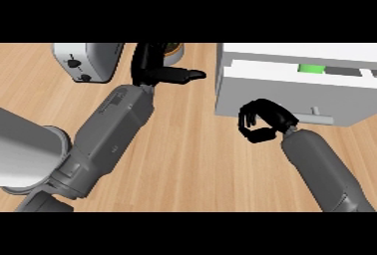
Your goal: Pick up the cup, place it into the drawer and close the drawer
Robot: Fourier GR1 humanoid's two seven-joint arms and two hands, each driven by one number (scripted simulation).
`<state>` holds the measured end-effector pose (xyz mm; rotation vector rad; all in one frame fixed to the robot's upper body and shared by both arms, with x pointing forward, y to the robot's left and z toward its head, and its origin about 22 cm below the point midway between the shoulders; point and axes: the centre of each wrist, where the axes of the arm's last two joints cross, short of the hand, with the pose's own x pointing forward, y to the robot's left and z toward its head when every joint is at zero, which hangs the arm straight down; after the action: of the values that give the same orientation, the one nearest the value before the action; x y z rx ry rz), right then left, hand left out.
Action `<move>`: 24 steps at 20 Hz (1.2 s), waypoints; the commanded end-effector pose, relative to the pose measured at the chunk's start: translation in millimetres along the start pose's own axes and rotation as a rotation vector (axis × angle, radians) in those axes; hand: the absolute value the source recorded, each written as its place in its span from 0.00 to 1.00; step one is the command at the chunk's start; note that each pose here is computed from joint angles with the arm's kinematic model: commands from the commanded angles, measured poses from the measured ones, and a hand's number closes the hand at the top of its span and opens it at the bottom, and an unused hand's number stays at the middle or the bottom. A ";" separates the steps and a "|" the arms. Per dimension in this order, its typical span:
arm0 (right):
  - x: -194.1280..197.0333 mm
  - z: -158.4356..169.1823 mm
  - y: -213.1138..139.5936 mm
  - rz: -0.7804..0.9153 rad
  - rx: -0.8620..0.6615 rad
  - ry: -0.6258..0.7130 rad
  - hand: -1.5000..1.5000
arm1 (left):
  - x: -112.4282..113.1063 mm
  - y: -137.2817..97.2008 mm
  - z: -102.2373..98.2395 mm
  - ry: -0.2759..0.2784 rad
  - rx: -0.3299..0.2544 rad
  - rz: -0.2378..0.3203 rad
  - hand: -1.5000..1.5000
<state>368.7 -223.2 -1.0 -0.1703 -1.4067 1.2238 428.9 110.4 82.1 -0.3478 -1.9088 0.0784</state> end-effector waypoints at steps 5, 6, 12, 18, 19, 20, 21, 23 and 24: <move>-8.8 -11.1 -78.5 -0.059 -0.225 -0.001 1.00 | 1.5 23.6 12.4 0.005 -0.020 0.040 0.00; -5.3 -12.7 -87.6 -0.073 -0.255 -0.013 1.00 | 5.1 42.3 14.4 0.004 -0.008 0.013 0.00; -12.2 3.7 -122.1 -0.110 -0.362 0.033 1.00 | 3.3 41.6 21.5 0.009 -0.048 0.021 0.00; -5.5 15.1 -150.6 -0.138 -0.379 0.013 1.00 | 6.5 49.0 23.4 0.012 -0.067 0.031 0.00; -8.9 20.5 -153.1 -0.138 -0.379 0.000 1.00 | 4.2 48.2 26.4 0.028 -0.081 0.036 0.00; -3.4 15.6 -152.0 -0.145 -0.379 -0.012 1.00 | 3.2 42.7 25.7 0.028 -0.085 0.047 0.00; -5.7 21.7 -157.8 -0.144 -0.379 -0.001 1.00 | 1.9 47.7 28.8 0.028 -0.082 0.044 0.00; -6.7 25.5 -160.6 -0.154 -0.373 -0.007 1.00 | -0.7 50.3 32.9 0.030 -0.083 0.055 0.00; -2.3 28.0 -169.5 -0.164 -0.382 -0.029 1.00 | 1.8 48.7 29.6 0.024 -0.086 0.056 0.00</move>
<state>404.8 -287.8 35.1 0.0080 -1.4857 0.9310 412.4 159.0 64.5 -0.4438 -1.8862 0.0293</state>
